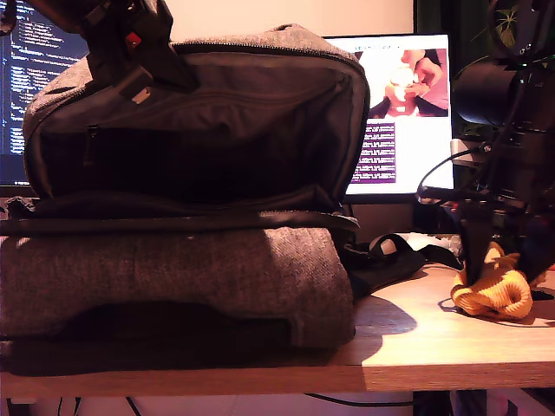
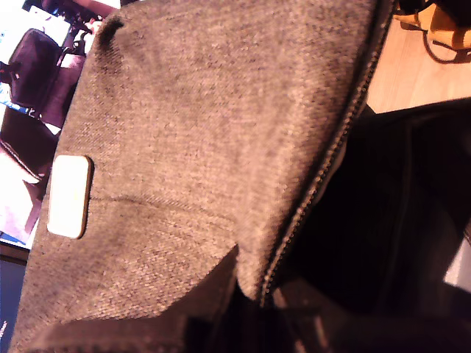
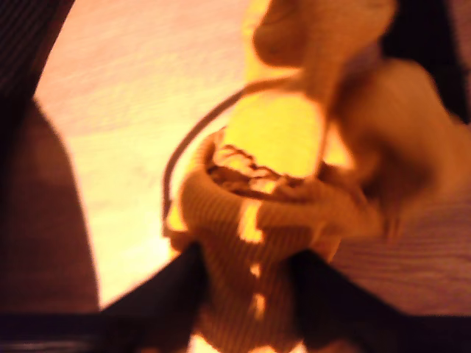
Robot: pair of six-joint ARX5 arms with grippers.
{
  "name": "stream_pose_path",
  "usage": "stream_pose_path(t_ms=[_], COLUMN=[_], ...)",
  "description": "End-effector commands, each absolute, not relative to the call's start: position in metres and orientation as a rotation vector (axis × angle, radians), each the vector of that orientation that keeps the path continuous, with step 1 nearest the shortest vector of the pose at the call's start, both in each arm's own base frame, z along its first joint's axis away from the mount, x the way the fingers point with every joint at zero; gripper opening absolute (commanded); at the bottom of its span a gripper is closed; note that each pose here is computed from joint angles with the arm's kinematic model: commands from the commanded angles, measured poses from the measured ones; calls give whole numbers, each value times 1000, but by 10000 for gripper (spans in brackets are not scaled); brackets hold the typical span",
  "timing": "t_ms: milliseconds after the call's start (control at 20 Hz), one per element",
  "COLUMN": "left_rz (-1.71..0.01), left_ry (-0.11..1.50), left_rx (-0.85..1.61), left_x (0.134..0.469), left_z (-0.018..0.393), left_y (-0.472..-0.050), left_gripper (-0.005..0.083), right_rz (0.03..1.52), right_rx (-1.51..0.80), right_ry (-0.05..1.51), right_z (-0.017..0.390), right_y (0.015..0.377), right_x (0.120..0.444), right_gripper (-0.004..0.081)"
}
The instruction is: Pack the pair of socks inside the grey Google backpack
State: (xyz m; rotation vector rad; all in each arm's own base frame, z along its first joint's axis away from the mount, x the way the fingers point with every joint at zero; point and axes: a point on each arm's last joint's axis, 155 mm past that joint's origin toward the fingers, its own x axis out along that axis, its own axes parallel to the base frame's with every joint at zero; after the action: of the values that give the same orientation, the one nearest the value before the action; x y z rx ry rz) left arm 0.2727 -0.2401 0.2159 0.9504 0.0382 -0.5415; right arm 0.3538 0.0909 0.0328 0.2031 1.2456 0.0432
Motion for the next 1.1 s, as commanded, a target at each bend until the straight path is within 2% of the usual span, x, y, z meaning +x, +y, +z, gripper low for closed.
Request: stream_pose_path(t_ms=[0,200,500,800,1050], left_rz=[-523,-513,-531,-529,-536], left_ry=[-19,-54,-95,-156,-159], left_rx=[891,862,831,783,791], left_x=[275,276,275,271,270], left_z=[243,267,312,364,370], left_y=[-243,-247,-253,-255,-254], left_gripper=[-24,-24,-24,-24,-24], right_rz=[81,107,217,339,364], right_rx=[146,128,112,135,85], right_ry=[1286,1253,1067,980,847], right_z=[23,37,109,160,195], right_y=[92,96,124,157,163], right_x=[345,344,337,299,280], right_gripper=[-10,-10,-10,-10,-10])
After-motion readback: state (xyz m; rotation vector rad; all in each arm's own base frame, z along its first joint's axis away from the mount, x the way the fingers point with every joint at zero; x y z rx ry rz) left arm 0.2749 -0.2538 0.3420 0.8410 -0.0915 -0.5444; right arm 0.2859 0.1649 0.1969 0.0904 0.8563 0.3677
